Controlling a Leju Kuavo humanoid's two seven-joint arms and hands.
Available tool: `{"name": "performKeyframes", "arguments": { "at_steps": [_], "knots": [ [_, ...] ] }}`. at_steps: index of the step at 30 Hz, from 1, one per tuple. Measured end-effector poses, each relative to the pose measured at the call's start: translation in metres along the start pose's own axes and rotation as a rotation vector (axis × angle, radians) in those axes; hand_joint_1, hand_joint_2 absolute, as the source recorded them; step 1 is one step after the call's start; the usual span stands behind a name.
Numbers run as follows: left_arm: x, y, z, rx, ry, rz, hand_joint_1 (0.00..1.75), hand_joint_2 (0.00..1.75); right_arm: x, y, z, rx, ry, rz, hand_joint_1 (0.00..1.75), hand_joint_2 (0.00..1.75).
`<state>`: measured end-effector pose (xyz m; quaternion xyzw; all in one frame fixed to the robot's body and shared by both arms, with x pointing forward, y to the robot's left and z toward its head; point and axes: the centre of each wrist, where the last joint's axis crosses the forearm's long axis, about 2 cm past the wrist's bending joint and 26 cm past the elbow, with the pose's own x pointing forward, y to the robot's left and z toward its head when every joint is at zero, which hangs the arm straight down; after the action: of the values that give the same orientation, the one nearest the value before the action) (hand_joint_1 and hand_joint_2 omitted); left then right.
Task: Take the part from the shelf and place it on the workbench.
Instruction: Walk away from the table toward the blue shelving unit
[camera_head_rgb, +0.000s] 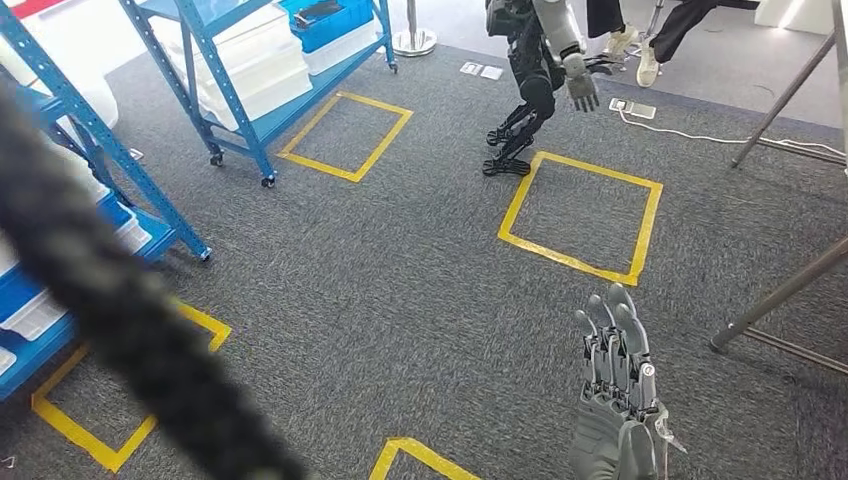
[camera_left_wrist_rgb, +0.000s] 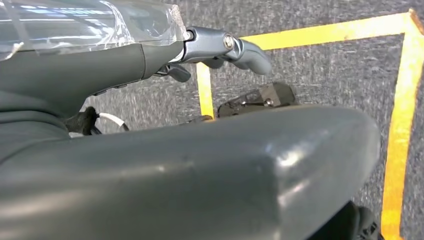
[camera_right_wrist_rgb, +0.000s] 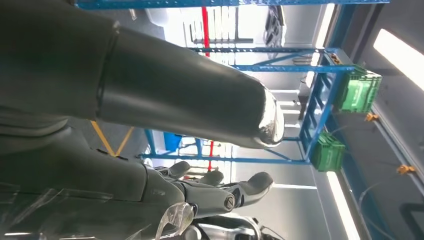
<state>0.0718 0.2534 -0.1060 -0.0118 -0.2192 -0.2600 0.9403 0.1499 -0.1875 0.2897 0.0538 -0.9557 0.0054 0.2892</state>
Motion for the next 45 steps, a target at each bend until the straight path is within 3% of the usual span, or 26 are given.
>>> {"name": "performKeyframes", "arguments": {
  "at_steps": [28, 35, 45],
  "knots": [
    [-0.001, 0.004, 0.0, -0.001, -0.002, -0.003, 0.0, 0.0, -0.006, 0.004, 0.001, 0.066, 0.069, -0.029, 0.0, 0.0],
    [-0.001, 0.005, 0.0, -0.002, -0.003, 0.002, 0.0, 0.0, -0.024, 0.01, 0.013, 0.119, 0.221, -0.058, 0.0, 0.0],
    [-0.001, 0.006, 0.0, 0.0, 0.0, 0.006, 0.0, 0.0, -0.062, 0.019, 0.055, 0.17, 0.544, -0.061, 0.0, 0.0]
  ]
}}
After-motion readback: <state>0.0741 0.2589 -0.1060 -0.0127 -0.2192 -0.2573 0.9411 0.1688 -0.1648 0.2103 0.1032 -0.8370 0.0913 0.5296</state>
